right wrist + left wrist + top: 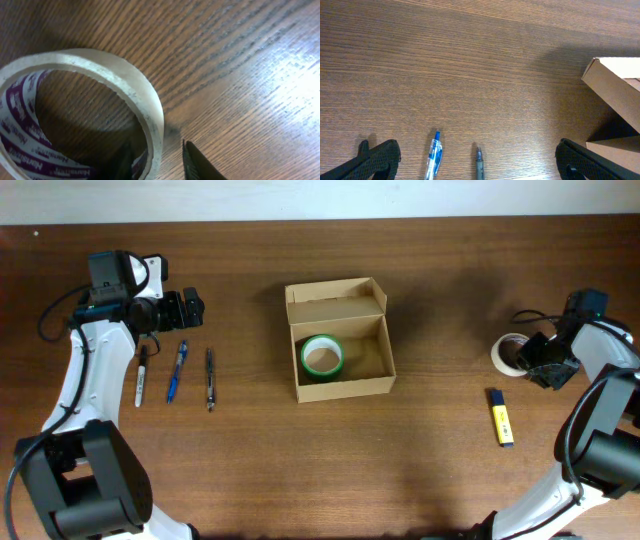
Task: Pack container
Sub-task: 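Release the tape, move the right gripper to the white tape roll and grasp it, then carry the white tape with the right gripper and place it in the box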
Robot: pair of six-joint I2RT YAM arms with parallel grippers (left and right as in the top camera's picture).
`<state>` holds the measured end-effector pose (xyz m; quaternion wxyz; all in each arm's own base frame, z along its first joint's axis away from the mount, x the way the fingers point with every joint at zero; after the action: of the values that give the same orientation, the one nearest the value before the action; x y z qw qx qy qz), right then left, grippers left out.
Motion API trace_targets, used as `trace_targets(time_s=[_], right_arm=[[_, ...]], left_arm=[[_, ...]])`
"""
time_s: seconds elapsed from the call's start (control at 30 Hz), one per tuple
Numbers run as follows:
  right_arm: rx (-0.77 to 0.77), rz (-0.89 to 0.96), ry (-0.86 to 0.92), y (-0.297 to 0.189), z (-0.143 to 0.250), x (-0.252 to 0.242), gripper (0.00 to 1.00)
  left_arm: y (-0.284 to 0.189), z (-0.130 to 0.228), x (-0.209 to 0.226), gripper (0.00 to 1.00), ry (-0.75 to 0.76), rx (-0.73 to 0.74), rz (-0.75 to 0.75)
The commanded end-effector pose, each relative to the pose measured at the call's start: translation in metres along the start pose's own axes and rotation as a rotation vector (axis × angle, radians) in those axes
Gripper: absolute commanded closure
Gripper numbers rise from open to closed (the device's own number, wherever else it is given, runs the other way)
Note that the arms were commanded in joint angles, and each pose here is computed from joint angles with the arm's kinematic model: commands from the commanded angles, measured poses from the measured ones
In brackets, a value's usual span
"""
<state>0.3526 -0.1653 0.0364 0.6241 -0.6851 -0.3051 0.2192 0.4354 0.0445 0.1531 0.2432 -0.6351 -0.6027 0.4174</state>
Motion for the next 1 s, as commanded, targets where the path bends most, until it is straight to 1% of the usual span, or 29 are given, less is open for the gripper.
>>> trace_targets(time_s=[0.0, 0.03, 0.07, 0.13, 0.23, 0.33, 0.43, 0.53, 0.63, 0.67, 0.7, 0.77, 0.87, 0.97], right_arm=[[0.004, 0.031, 0.011, 0.006, 0.002, -0.004, 0.70], [0.003, 0.033, 0.011, 0.006, 0.002, -0.004, 0.70], [0.003, 0.034, 0.012, 0.006, 0.002, -0.004, 0.77], [0.004, 0.034, 0.011, 0.006, 0.002, -0.004, 0.96], [0.019, 0.017, 0.011, 0.002, 0.004, -0.002, 0.96], [0.022, -0.007, 0.001, -0.016, 0.000, 0.004, 0.96], [-0.013, -0.088, -0.059, -0.056, -0.011, 0.021, 0.96], [-0.098, -0.167, -0.151, -0.115, -0.021, 0.044, 0.96], [-0.205, -0.245, -0.303, -0.189, -0.017, 0.074, 0.96], [-0.246, -0.276, -0.387, -0.216, -0.009, 0.088, 0.96], [-0.274, -0.296, -0.450, -0.235, -0.002, 0.099, 0.96], [-0.334, -0.336, -0.629, -0.272, 0.022, 0.128, 0.96], [-0.377, -0.384, -0.925, -0.298, 0.069, 0.171, 0.96], [-0.365, -0.411, -1.215, -0.296, 0.121, 0.211, 0.96]], left_arm=[[0.000, -0.004, -0.002, 0.01, 0.020, -0.005, 0.014], [0.000, -0.004, -0.002, 0.01, 0.020, -0.005, 0.014], [0.000, -0.004, -0.002, 0.01, 0.020, -0.005, 0.014], [0.000, -0.003, -0.002, 0.01, 0.020, -0.004, 0.014], [0.000, -0.003, -0.002, 0.01, 0.020, -0.004, 0.014], [0.000, -0.003, -0.002, 0.01, 0.020, -0.004, 0.014], [0.000, -0.003, -0.002, 0.01, 0.020, -0.004, 0.014], [0.000, -0.003, -0.002, 0.01, 0.020, -0.004, 0.014], [0.000, -0.003, -0.002, 0.01, 0.020, -0.004, 0.014], [0.000, -0.004, -0.002, 0.01, 0.020, -0.005, 0.014], [0.000, -0.003, -0.002, 0.01, 0.020, -0.004, 0.014], [0.000, -0.003, -0.002, 0.01, 0.020, -0.004, 0.014], [0.000, -0.003, -0.002, 0.01, 0.020, -0.004, 0.014], [0.000, -0.003, -0.002, 0.01, 0.020, -0.004, 0.014]])
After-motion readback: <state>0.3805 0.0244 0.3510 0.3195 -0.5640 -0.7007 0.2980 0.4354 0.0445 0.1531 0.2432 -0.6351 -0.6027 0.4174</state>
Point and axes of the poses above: each gripper's point midway between its finger pads, its own y axis out along the fingers, its own x axis along the line the jaws close on, z = x × y, the point moved 3 cm from there along -y, back along the fingers, and after that the axes turned 3 degrees about -y, right-handed, at the moved point
